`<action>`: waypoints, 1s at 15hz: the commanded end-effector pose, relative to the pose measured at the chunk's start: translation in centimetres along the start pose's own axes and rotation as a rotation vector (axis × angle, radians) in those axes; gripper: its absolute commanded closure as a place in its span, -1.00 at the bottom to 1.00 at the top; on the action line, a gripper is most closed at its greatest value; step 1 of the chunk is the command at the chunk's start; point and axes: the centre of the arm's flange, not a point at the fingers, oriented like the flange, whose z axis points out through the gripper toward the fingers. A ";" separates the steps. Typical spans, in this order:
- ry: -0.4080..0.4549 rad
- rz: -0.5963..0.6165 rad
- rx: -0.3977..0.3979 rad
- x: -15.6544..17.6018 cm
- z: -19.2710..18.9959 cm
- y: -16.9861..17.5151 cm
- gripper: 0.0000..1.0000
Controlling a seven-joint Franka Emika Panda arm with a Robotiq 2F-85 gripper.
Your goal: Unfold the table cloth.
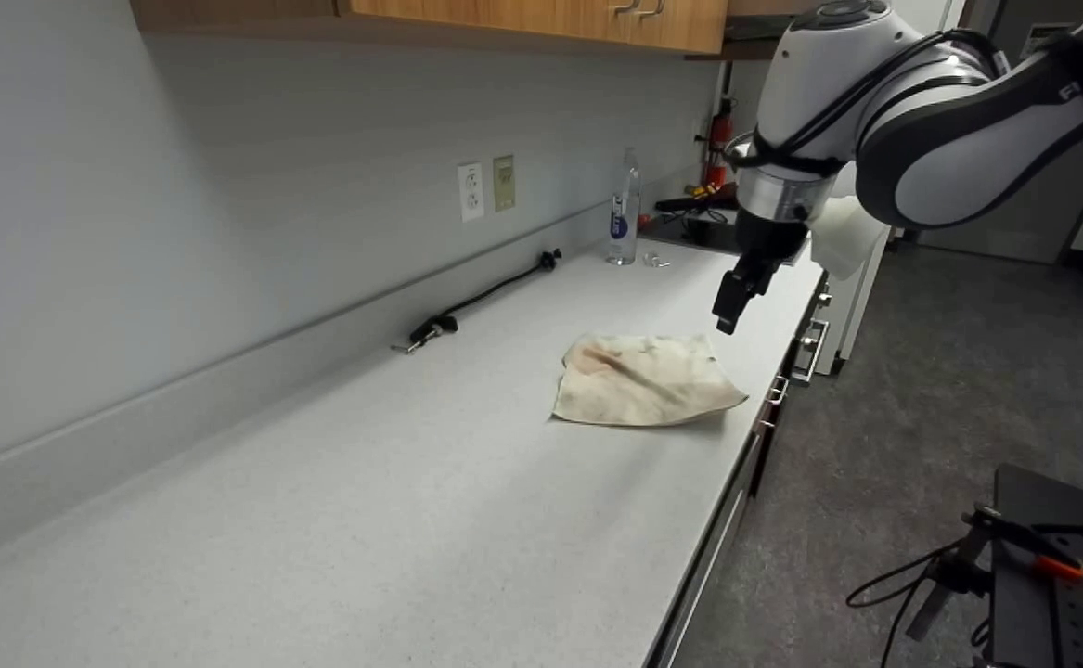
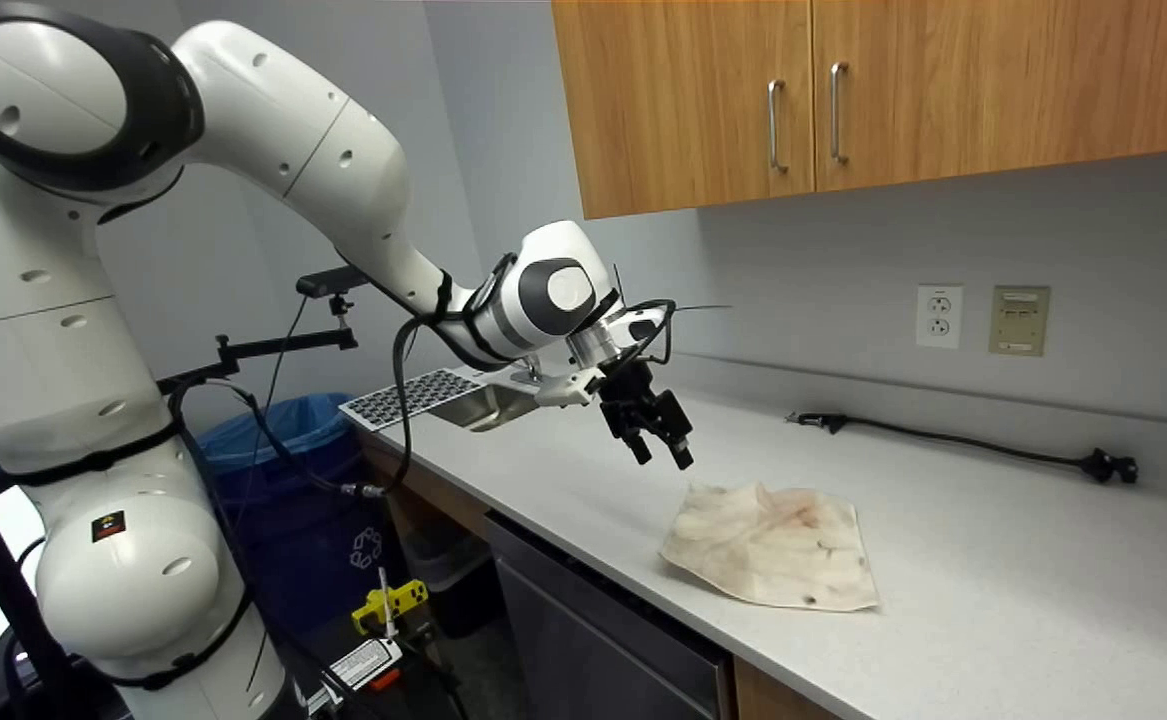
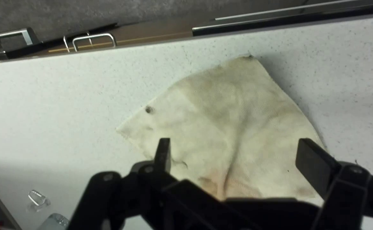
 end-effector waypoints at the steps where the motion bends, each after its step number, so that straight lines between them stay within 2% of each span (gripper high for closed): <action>1: 0.100 -0.027 0.054 -2.0 -2.6 0.7 -1.00; 3: 0.144 -0.021 0.073 -1.8 -3.3 0.7 -1.00; 7: 0.166 0.027 0.158 -1.0 -3.7 0.9 -1.00; 8: 0.145 0.024 0.114 -0.4 -3.1 0.2 -1.00; 15: 0.144 0.037 0.135 -0.4 -3.1 0.3 -1.00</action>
